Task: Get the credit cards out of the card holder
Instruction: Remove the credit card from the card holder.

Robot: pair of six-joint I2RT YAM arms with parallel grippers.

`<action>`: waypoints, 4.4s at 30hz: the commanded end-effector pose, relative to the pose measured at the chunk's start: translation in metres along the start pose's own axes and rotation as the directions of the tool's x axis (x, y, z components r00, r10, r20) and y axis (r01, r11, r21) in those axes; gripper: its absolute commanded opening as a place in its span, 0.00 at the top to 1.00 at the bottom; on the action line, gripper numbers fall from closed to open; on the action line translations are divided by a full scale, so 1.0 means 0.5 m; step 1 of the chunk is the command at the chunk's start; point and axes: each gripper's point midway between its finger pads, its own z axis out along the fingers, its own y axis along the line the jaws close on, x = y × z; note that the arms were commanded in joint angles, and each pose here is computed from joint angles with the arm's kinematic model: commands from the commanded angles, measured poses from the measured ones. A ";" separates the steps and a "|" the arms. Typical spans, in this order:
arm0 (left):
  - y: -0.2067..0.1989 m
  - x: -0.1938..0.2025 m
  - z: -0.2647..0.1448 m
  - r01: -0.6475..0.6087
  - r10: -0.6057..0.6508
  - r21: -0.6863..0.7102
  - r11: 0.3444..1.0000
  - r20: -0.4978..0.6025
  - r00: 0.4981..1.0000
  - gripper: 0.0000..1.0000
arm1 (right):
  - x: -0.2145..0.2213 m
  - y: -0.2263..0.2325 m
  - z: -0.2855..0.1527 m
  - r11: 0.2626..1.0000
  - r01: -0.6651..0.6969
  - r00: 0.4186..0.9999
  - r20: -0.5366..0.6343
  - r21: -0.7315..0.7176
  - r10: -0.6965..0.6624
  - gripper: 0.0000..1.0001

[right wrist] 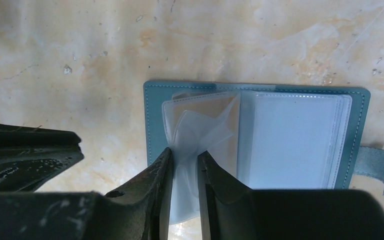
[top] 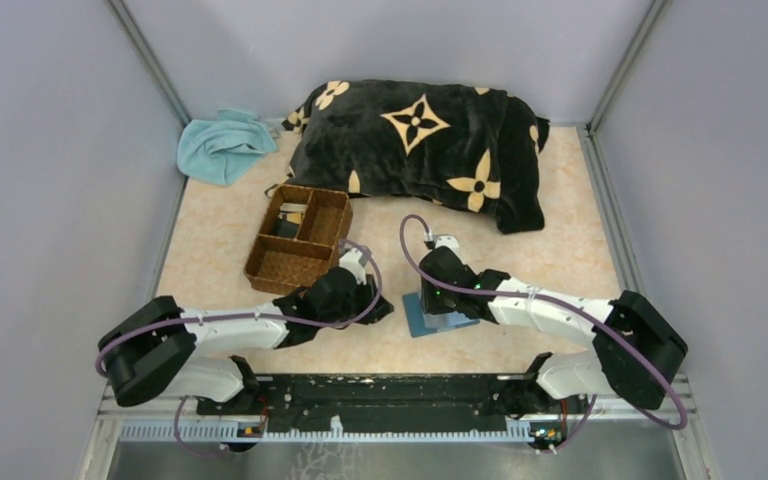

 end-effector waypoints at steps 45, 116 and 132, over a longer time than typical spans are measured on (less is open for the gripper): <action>-0.112 -0.031 0.147 -0.007 0.015 0.127 0.992 -0.067 0.998 0.80 | -0.015 0.011 -0.033 0.969 -0.074 0.994 0.066 -0.236 0.092 0.78; -0.162 0.031 0.159 -0.070 0.100 0.156 0.985 -0.192 0.976 0.79 | -0.013 -0.059 -0.091 0.964 -0.155 0.969 0.157 -0.214 0.191 1.00; -0.115 -0.012 0.113 -0.035 0.049 0.102 0.994 -0.138 0.989 0.78 | -0.064 -0.016 -0.093 0.956 -0.118 0.972 0.167 -0.269 0.166 1.00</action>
